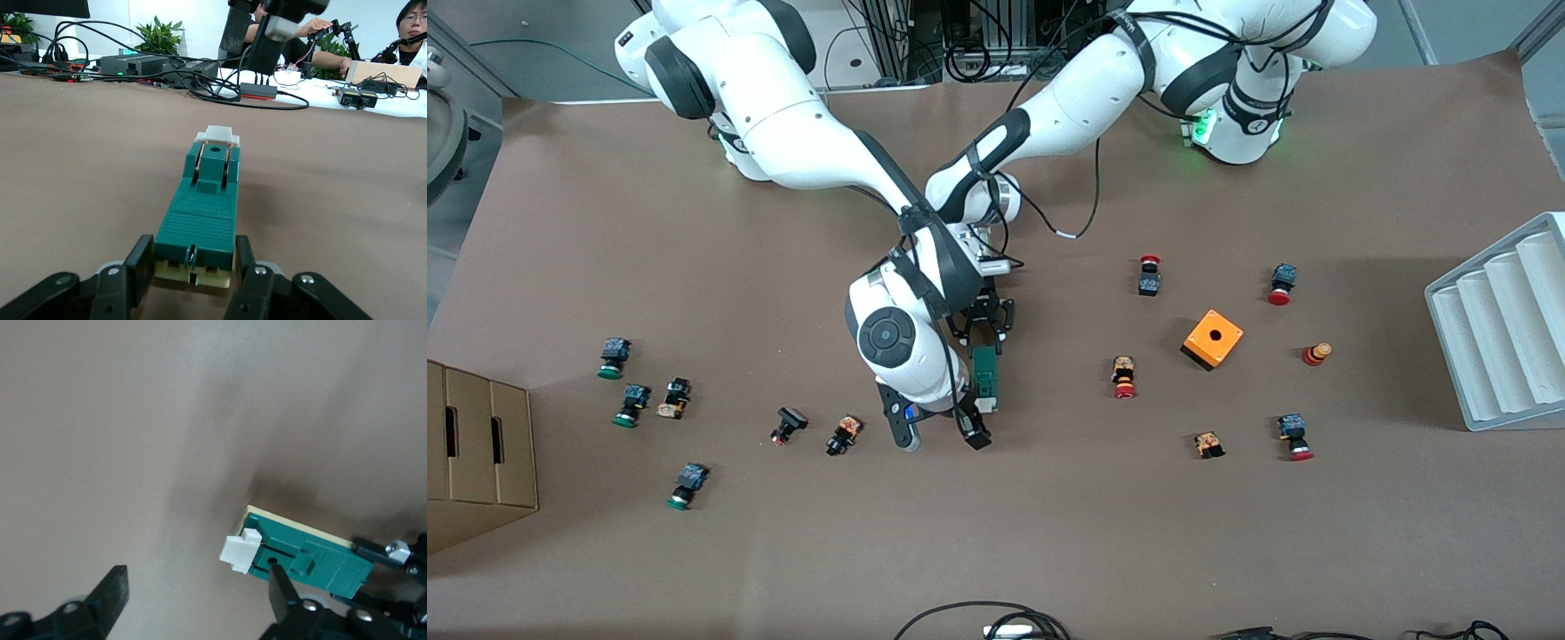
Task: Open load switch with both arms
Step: 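Lower the right gripper onto the white lever of the switch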
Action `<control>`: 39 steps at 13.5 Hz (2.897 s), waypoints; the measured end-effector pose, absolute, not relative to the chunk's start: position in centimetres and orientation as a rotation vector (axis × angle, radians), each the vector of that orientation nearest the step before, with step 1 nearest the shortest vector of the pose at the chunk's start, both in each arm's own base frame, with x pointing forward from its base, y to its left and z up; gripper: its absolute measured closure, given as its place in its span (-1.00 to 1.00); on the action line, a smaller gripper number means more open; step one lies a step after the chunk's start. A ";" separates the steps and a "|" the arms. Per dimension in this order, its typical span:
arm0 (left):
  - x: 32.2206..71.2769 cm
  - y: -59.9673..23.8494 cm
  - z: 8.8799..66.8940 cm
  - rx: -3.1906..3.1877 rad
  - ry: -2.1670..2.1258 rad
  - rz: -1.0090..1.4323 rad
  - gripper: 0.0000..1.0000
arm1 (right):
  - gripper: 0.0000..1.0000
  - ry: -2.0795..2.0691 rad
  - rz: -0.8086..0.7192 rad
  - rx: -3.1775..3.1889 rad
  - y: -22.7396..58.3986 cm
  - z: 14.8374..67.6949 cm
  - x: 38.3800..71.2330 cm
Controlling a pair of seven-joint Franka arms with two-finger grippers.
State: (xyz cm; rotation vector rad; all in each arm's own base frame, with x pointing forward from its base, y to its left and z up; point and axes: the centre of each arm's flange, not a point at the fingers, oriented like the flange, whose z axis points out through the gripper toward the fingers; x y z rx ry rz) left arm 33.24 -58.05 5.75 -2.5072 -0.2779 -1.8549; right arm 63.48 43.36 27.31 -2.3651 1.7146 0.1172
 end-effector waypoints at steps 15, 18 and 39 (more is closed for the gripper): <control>33.3 -58.1 5.9 -2.508 -0.281 -1.856 -0.17 | -0.26 1.995 0.411 -2.192 43.4 21.4 63.2; 33.3 -58.1 5.9 -2.508 -0.281 -1.856 -0.17 | -0.22 1.999 0.414 -2.193 43.4 21.2 63.2; 33.3 -58.1 5.8 -2.508 -0.285 -1.852 -0.09 | 0.17 2.007 0.418 -2.183 43.6 21.5 63.3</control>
